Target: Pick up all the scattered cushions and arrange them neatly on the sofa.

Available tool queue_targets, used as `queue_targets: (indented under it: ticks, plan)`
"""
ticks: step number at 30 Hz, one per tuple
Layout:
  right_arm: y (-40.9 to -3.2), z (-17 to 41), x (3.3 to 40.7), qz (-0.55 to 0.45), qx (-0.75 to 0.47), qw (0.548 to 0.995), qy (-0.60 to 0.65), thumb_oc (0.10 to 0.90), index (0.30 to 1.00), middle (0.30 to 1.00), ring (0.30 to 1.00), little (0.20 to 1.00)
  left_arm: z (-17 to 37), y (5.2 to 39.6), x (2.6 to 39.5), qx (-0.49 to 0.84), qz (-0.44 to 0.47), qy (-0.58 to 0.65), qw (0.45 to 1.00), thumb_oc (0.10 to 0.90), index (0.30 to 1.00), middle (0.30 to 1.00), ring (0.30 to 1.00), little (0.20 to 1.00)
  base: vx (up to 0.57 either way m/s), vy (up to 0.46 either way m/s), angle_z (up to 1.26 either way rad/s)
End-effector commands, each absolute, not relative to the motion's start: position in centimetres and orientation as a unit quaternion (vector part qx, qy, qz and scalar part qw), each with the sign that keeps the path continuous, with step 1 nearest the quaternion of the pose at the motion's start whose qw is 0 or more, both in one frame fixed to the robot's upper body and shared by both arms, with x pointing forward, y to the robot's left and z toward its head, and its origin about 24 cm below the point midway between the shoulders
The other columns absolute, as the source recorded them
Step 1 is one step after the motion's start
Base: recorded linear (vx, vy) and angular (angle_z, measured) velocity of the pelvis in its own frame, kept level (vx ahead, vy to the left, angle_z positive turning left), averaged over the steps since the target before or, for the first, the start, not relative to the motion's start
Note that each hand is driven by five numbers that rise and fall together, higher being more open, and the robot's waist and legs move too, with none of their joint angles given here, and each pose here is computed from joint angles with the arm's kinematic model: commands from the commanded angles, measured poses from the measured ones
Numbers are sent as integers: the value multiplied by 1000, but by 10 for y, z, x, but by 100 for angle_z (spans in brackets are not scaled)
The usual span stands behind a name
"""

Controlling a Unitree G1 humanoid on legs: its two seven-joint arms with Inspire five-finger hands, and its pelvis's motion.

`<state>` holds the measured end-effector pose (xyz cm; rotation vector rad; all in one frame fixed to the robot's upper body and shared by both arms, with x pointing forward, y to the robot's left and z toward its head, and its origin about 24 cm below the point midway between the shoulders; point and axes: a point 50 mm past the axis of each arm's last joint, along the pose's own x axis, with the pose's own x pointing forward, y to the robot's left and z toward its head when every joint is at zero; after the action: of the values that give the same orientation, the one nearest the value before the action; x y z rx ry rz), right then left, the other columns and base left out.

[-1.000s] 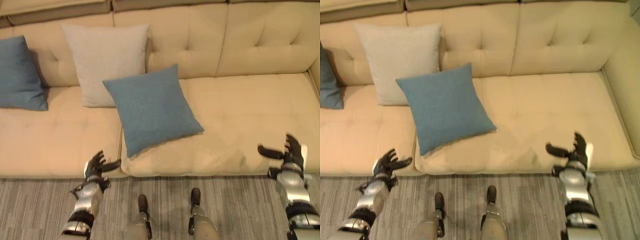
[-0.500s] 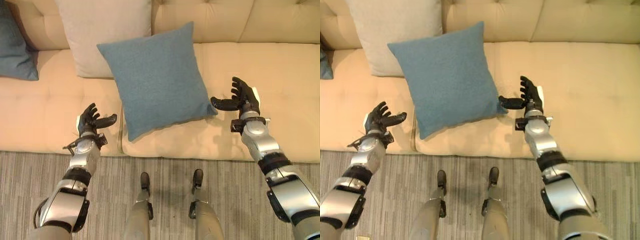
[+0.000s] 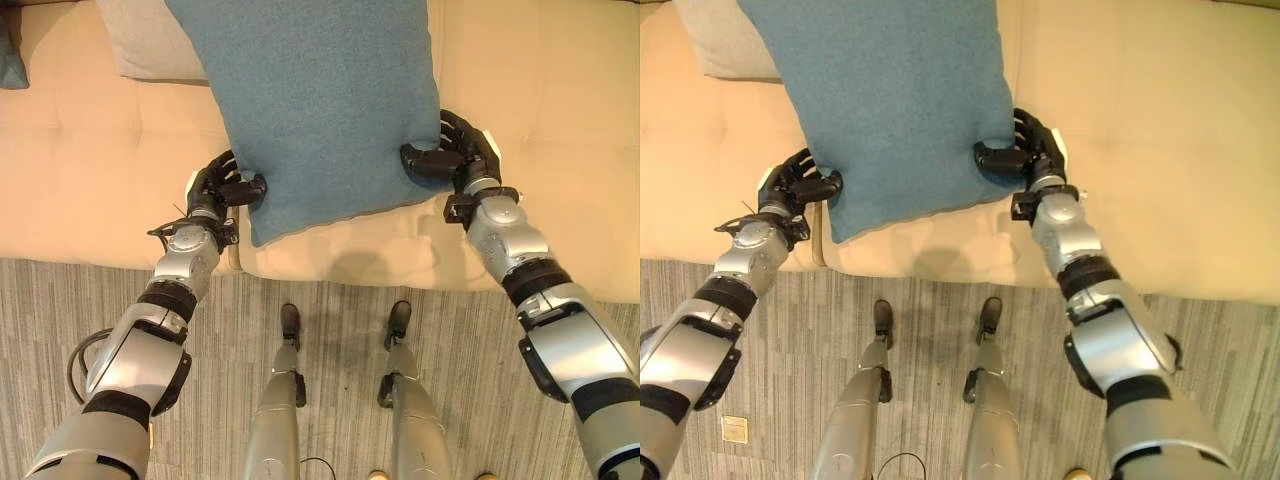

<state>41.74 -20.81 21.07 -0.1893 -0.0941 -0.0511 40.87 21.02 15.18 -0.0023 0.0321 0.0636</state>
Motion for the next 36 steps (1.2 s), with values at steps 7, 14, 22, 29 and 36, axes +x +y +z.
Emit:
queue_targets:
  ticks: [7, 14, 22, 29, 36]
  plan:
    - [-148, 218, 423, 145, -138, 979, -29, 400, 300, 300, 300, 300, 196, 164, 421, 26, -124, -20, 992, 400, 300, 300, 300, 300, 13, 1, 0]
    - [-128, 197, 420, 156, -44, 986, -26, 400, 300, 300, 300, 300, 183, 131, 418, -29, -161, -17, 986, 400, 300, 300, 300, 300, -39, 10, 1]
    - [-136, 185, 408, 116, -2, 991, -73, 400, 300, 300, 300, 300, 171, 123, 407, -110, -158, -34, 981, 400, 300, 300, 300, 300, 1, -2, -1]
    - [-152, 164, 378, 90, -26, 989, -116, 400, 300, 300, 300, 300, 156, 132, 380, -106, -160, -71, 979, 400, 300, 300, 300, 300, 32, -9, -7]
    - [-144, 108, 311, 124, 42, 986, -107, 400, 300, 300, 300, 300, 118, 116, 317, -142, -191, -92, 967, 400, 300, 300, 300, 300, 108, 17, -15]
